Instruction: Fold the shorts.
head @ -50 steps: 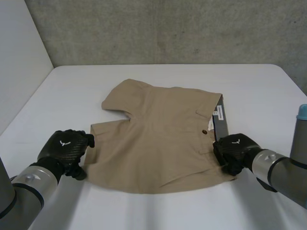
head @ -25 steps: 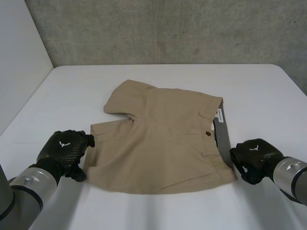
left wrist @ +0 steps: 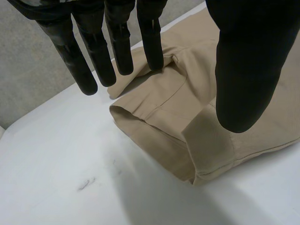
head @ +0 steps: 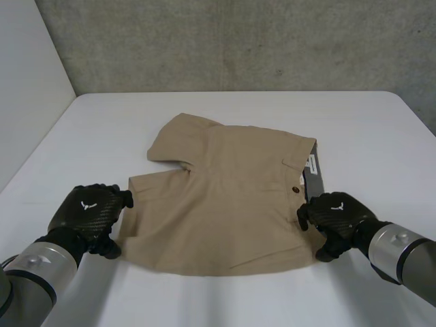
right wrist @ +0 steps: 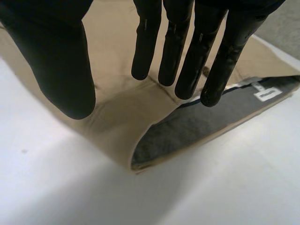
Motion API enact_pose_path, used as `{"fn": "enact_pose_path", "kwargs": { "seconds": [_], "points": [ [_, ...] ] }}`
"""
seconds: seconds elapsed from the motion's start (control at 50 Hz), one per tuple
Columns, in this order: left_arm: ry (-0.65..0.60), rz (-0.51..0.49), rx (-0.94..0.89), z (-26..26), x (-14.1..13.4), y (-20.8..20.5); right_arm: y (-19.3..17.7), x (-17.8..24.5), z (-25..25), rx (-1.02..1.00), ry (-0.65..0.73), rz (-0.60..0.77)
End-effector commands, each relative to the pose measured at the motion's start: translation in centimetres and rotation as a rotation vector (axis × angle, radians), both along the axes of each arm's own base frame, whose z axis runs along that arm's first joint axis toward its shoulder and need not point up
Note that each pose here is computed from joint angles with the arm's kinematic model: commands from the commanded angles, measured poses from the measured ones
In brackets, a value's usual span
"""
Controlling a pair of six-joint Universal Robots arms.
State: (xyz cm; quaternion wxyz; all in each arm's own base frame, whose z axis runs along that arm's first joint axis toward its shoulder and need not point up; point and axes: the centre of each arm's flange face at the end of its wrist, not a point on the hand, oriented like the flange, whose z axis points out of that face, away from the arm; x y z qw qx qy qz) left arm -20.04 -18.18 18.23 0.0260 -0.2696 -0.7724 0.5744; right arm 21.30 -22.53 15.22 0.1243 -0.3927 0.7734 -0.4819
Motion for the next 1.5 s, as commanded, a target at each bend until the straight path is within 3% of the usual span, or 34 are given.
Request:
{"fn": "enact_pose_path", "kwargs": {
  "seconds": [0.02,0.34,0.6,0.9,1.16,1.5],
  "points": [
    [0.003,0.000,-0.010,-0.1,0.0,-0.2,-0.4,0.0,-1.0,-0.017,0.004,-0.003],
    [0.015,-0.076,0.024,-0.8,-0.6,0.9,-1.0,-0.3,-2.1,-0.043,0.032,-0.036],
    [0.009,-0.075,0.041,-1.2,-0.4,1.2,-0.6,-0.7,-2.2,-0.024,0.036,-0.046],
    [-0.118,-0.130,0.066,-3.0,0.0,2.9,0.8,-1.1,-2.2,-0.008,0.050,-0.064],
    [-0.097,-0.108,0.000,-3.7,-0.2,1.2,1.2,-1.2,-2.3,-0.003,0.057,-0.071],
    [-0.120,-0.094,0.056,-6.0,-0.3,-0.4,1.5,-1.1,-2.2,0.006,0.055,-0.053]
  ]
}}
